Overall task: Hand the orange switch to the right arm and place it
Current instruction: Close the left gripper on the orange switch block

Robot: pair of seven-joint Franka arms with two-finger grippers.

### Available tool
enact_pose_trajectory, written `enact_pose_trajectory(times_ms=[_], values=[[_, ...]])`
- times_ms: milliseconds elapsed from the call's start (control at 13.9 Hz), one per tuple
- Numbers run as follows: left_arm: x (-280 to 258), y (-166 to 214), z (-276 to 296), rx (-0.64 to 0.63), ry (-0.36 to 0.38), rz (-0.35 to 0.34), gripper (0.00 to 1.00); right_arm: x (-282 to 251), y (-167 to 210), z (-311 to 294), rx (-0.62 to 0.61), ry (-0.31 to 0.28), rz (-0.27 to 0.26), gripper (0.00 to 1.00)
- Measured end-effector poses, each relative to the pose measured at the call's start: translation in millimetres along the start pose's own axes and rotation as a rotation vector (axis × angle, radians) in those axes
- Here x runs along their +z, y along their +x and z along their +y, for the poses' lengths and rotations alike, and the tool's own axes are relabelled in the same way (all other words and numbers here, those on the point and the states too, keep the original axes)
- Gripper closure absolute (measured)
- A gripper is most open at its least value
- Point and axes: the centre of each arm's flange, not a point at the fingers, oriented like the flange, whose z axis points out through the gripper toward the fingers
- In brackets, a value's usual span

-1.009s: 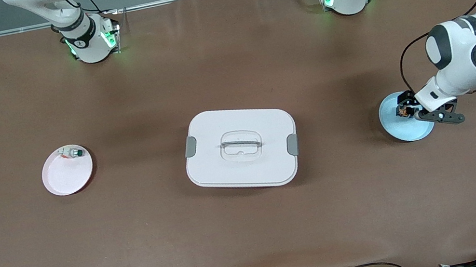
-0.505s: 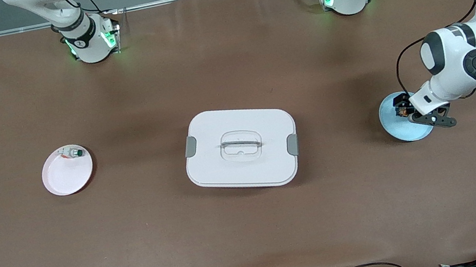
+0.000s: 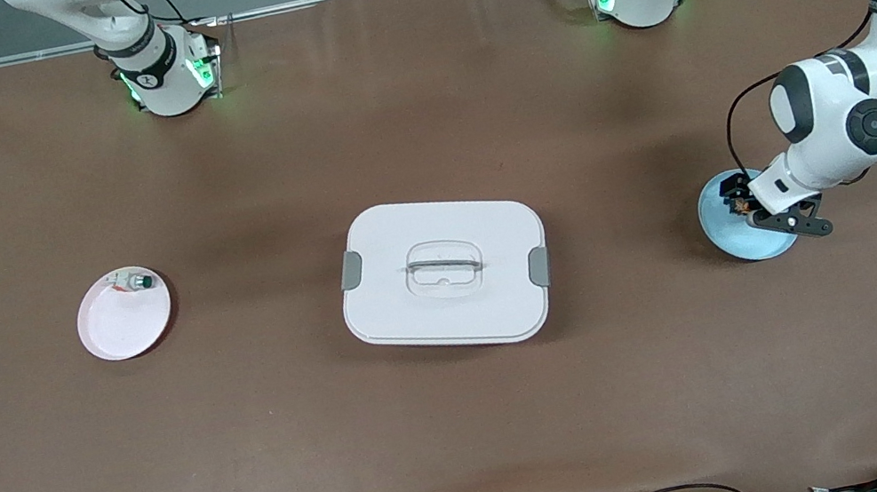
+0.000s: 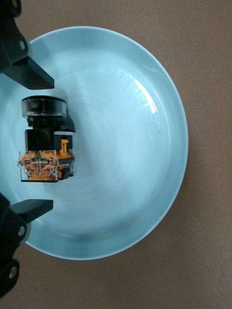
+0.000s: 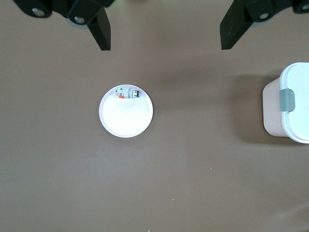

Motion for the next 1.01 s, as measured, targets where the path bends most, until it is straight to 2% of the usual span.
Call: enact_pose_trajectory(times_ms=[433,721,1009], values=[[5,-1,-5,0.014,0.017,0.007,0.0,0,0,0,-0.017,0.0,0.0,0.0],[12,-2,-5,0.017,0.017,0.001,0.0,0,0,0,-0.088,-0.001,0.0,0.0],[14,-3,-4,0.018,0.016,-0.001,0.0,0,0,1,-0.1,-0.002,0.0,0.0]])
